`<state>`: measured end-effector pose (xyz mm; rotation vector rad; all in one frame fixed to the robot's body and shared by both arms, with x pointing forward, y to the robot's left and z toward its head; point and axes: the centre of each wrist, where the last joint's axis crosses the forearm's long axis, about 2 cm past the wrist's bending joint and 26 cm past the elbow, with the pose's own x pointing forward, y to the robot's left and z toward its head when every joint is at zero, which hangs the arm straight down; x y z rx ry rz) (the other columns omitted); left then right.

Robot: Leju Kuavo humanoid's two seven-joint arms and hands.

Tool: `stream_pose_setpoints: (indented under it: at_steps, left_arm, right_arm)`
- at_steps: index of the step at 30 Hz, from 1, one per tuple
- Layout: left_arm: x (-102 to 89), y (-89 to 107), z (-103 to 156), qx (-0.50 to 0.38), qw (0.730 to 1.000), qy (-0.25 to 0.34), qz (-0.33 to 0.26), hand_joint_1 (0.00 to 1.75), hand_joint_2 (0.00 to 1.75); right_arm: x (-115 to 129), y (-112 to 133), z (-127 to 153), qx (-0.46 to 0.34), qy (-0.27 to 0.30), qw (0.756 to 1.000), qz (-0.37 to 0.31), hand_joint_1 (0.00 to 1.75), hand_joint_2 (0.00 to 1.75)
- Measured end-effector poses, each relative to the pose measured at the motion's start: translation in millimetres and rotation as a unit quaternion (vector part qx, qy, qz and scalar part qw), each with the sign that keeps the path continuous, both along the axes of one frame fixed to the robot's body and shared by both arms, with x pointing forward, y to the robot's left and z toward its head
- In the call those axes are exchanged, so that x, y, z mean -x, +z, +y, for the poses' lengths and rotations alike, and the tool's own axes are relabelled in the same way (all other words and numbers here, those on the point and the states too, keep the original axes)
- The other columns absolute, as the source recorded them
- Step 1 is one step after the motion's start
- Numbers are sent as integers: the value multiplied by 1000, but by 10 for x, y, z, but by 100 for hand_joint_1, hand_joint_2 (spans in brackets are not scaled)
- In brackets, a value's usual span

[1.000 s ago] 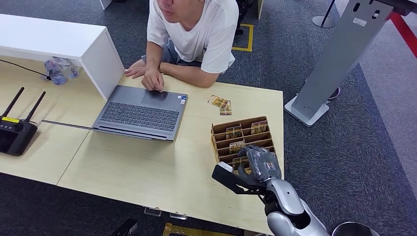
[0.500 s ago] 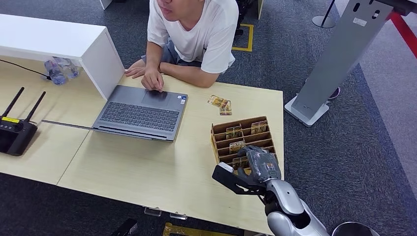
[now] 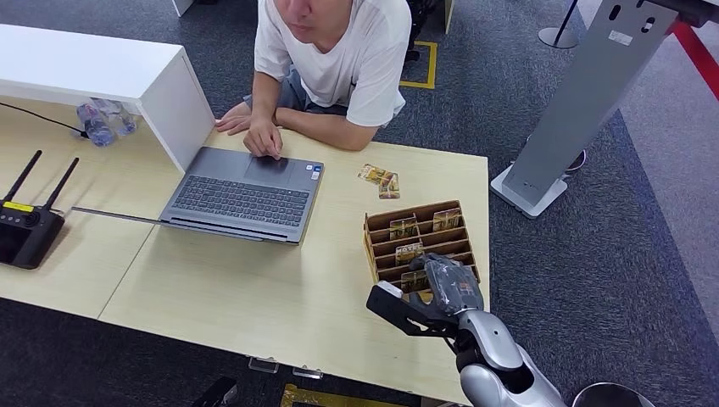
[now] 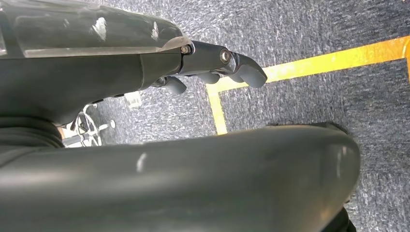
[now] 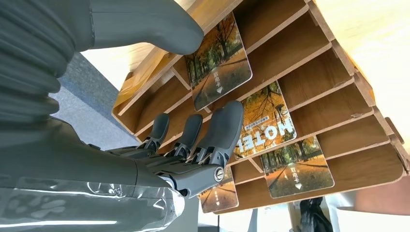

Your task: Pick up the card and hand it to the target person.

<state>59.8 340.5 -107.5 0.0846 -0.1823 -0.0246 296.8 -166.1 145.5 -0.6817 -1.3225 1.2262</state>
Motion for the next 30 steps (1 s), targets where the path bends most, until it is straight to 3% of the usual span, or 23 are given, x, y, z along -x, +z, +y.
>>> stream_pose_setpoints:
  at_steps: [19, 23, 27, 30]
  left_arm:
    - [0, 0, 0, 0, 1000, 0, 0, 0, 0]
    - [0, 0, 0, 0, 1000, 1, 0, 0, 0]
    - [0, 0, 0, 0, 1000, 1, 0, 0, 0]
    - [0, 0, 0, 0, 1000, 1, 0, 0, 0]
  right_arm:
    - [-15, -70, 9, 0, -3, 1000, 12, 84, 175]
    - [-18, -74, 13, 0, -3, 1000, 13, 97, 175]
    - [-24, -75, 11, 0, -3, 1000, 13, 131, 175]
    - [-28, -73, 11, 0, -4, 1000, 13, 146, 175]
